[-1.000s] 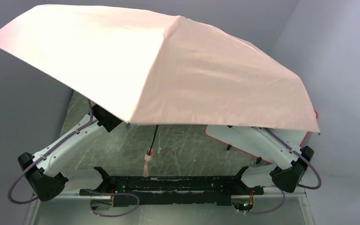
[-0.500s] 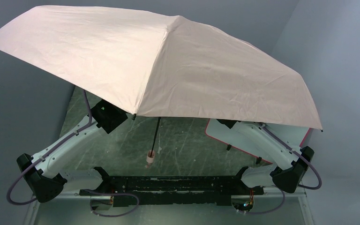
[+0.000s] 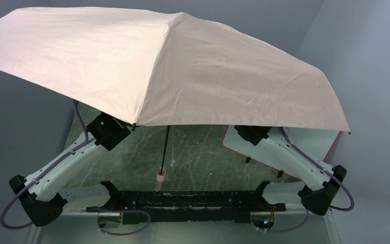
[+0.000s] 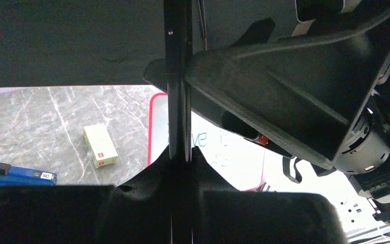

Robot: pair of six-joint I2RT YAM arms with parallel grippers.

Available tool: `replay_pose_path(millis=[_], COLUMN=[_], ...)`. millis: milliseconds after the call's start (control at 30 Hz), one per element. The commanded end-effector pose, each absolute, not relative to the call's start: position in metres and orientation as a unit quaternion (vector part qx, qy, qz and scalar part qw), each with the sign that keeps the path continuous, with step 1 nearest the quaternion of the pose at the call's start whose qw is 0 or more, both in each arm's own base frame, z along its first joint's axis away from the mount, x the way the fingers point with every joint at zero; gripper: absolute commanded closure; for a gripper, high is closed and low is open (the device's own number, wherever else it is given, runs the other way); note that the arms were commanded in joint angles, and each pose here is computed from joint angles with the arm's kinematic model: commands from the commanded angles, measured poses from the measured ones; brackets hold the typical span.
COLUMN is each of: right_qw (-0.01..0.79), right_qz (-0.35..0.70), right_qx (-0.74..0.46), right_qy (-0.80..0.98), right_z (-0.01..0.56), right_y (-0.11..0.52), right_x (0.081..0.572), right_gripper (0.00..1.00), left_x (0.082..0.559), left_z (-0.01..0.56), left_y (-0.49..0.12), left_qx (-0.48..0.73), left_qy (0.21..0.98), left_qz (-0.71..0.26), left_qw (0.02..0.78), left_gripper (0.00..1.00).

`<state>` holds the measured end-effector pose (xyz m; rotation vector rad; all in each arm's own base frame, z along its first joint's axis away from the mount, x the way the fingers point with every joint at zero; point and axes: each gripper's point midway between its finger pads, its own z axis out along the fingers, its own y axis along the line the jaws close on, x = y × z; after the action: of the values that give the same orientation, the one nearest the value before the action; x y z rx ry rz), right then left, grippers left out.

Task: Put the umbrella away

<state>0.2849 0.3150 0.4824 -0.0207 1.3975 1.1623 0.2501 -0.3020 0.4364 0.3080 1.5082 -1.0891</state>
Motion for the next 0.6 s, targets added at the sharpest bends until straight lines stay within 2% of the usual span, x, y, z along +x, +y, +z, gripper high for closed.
replay_pose_path(millis=[0, 233, 367, 567], right_qw=[0.649, 0.646, 0.633, 0.615], right_qz=[0.487, 0.435, 0.412, 0.403], right_qx=[0.002, 0.001, 0.001, 0.017], right_qy=[0.584, 0.627, 0.655, 0.678], right_z=[0.491, 0.450, 0.424, 0.399], right_y=[0.291, 0.274, 0.266, 0.261], right_x=[0.280, 0.280, 0.277, 0.275], right_gripper=[0.28, 0.20, 0.18, 0.09], left_x=[0.241, 0.237, 0.235, 0.226], left_z=[0.478, 0.482, 0.481, 0.484], left_y=[-0.286, -0.289, -0.292, -0.297], left_qx=[0.099, 0.098, 0.116, 0.134], left_qy=[0.602, 0.599, 0.595, 0.575], left_qz=[-0.495, -0.509, -0.508, -0.531], left_qw=[0.619, 0.610, 0.612, 0.607], left_gripper=[0.95, 0.95, 0.95, 0.95])
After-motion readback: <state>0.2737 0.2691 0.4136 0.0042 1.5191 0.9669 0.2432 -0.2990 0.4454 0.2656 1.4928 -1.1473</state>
